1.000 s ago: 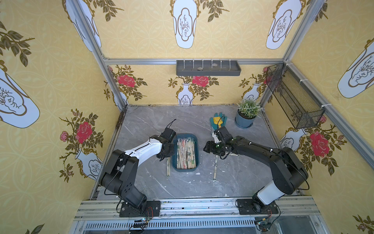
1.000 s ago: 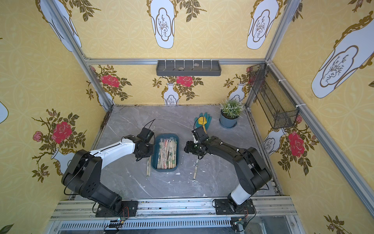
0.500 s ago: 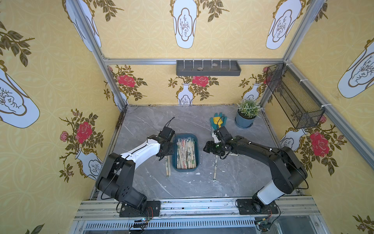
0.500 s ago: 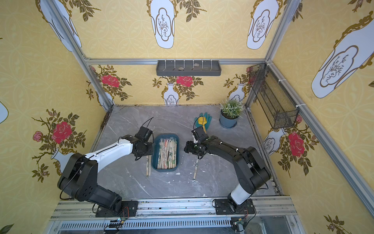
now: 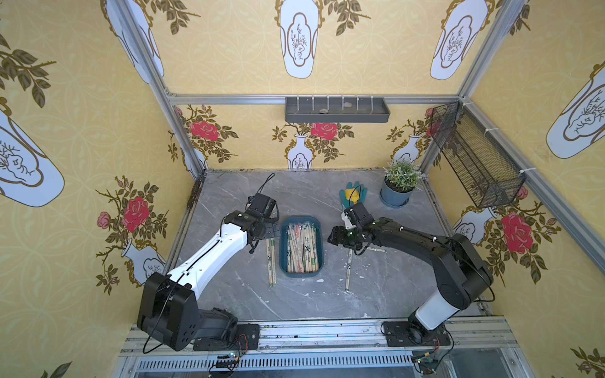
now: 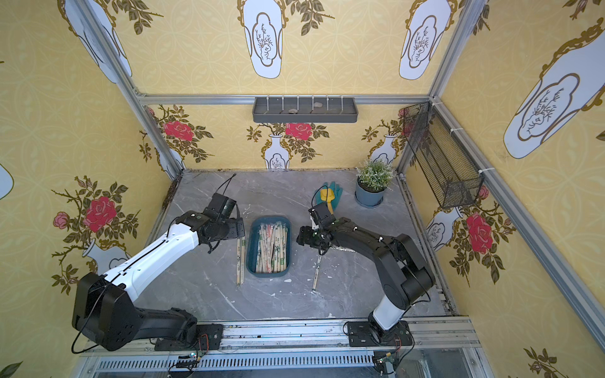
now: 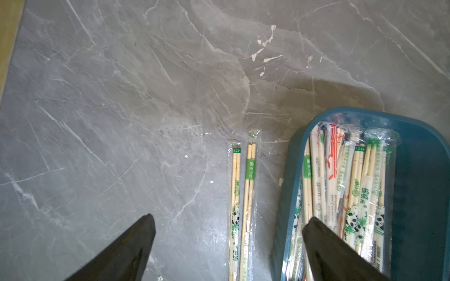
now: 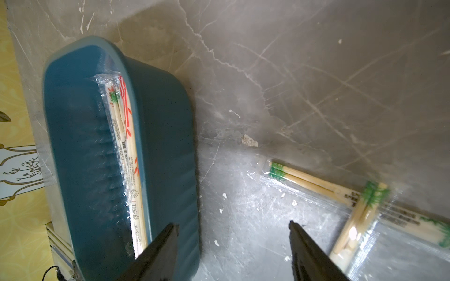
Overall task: Take the paired disposable chopsticks out of the storage box
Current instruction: Adjust the storage box at the center of the board.
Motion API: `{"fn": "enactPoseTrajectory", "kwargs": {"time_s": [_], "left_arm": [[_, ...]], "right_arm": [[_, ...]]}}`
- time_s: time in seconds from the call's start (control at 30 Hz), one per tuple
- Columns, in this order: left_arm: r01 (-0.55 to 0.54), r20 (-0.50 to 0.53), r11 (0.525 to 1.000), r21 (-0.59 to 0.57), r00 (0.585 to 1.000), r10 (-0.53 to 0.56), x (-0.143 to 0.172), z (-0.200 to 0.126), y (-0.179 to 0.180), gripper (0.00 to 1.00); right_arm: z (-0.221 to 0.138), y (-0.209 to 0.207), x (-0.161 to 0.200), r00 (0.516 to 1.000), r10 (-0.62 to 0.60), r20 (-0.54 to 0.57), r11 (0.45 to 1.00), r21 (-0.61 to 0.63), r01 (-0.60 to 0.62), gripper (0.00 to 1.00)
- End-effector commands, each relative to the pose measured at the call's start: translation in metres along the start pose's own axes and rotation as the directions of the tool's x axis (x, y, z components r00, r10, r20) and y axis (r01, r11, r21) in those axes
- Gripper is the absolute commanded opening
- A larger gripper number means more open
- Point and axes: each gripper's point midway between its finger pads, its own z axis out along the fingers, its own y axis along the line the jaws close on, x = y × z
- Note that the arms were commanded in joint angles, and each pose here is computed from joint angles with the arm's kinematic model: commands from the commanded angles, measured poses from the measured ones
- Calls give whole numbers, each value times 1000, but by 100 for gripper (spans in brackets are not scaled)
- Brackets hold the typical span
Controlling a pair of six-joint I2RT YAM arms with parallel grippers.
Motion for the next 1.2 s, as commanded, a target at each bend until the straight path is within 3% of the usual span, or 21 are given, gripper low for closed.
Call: {"fn": "enactPoseTrajectory", "kwargs": {"time_s": [0.0, 0.33, 0.63, 0.93, 1.03, 1.17], "left_arm": [[16, -27, 999, 43, 1000, -15, 5, -5, -5, 99], [32, -43, 957, 287, 999, -20, 5, -22, -58, 100], [15, -121, 947, 320, 992, 25, 21, -4, -108, 100], [-13, -195, 956, 292, 978, 73, 29, 27, -138, 100], [-27, -212, 963, 267, 974, 86, 31, 35, -142, 91], [-34, -233, 971, 236, 968, 90, 35, 45, -142, 67]], "right_arm": [[2, 1, -1, 1000, -11, -3, 1000, 2, 11, 73], [8, 4, 7, 999, -36, -9, 998, 46, 36, 74], [16, 21, 21, 997, -63, -33, 998, 29, 64, 74], [-1, 10, 24, 999, -39, -3, 998, 38, 39, 76], [-8, 7, 22, 999, -30, 9, 999, 38, 30, 76], [-12, 5, 22, 1000, -27, 15, 999, 37, 26, 77]]}}
